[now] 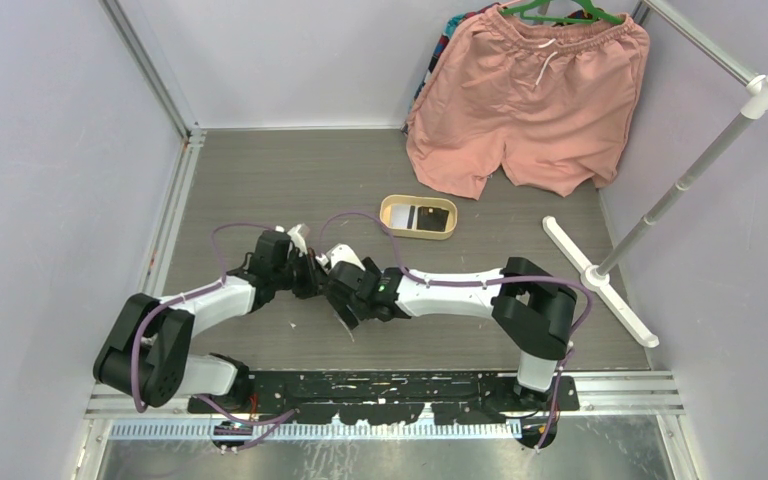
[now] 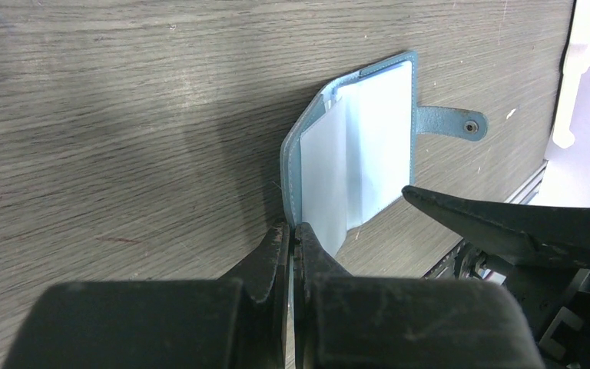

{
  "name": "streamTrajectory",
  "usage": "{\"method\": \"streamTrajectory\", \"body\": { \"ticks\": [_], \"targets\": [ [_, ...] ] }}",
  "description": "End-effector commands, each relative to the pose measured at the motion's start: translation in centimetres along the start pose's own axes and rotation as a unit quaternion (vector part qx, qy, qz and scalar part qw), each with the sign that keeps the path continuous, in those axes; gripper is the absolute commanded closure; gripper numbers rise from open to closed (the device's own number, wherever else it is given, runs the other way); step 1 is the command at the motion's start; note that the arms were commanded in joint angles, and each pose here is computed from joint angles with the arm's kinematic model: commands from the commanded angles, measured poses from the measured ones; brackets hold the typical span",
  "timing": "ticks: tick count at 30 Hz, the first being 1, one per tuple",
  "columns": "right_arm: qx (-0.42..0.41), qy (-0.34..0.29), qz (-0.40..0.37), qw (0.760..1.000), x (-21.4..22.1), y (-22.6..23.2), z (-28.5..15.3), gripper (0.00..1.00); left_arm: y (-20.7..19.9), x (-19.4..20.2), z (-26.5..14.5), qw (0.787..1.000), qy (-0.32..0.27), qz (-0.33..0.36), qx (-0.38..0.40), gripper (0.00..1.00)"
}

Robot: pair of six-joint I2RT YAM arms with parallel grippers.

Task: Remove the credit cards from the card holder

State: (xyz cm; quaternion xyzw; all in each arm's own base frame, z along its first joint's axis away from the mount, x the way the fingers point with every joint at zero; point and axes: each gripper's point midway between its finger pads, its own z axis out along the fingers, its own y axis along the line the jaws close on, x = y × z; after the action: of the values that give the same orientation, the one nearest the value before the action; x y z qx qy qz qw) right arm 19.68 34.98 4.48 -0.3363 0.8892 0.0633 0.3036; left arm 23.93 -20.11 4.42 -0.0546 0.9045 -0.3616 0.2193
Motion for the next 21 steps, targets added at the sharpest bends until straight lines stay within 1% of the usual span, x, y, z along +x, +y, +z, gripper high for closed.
{"method": "streamTrajectory", "body": {
  "ticks": [1, 10, 21],
  "targets": [
    [0.016, -0.053, 0.000, 0.998, -3.1, -0.5, -0.8, 0.21, -0.9, -1.1, -0.1, 1.000, -0.010, 0.013, 0.010, 1.00],
    [0.021, -0.060, -0.014, 0.998, -3.6, -0.6, -0.5, 0.21, -0.8, -0.9, 0.1, 1.000, -0.004, 0.012, 0.010, 1.00],
    [0.004, -0.044, -0.029, 0.999, -2.4, -0.1, 0.0, 0.21, -0.7, -0.7, 0.2, 1.000, -0.001, 0.010, 0.012, 1.00]
  ]
}}
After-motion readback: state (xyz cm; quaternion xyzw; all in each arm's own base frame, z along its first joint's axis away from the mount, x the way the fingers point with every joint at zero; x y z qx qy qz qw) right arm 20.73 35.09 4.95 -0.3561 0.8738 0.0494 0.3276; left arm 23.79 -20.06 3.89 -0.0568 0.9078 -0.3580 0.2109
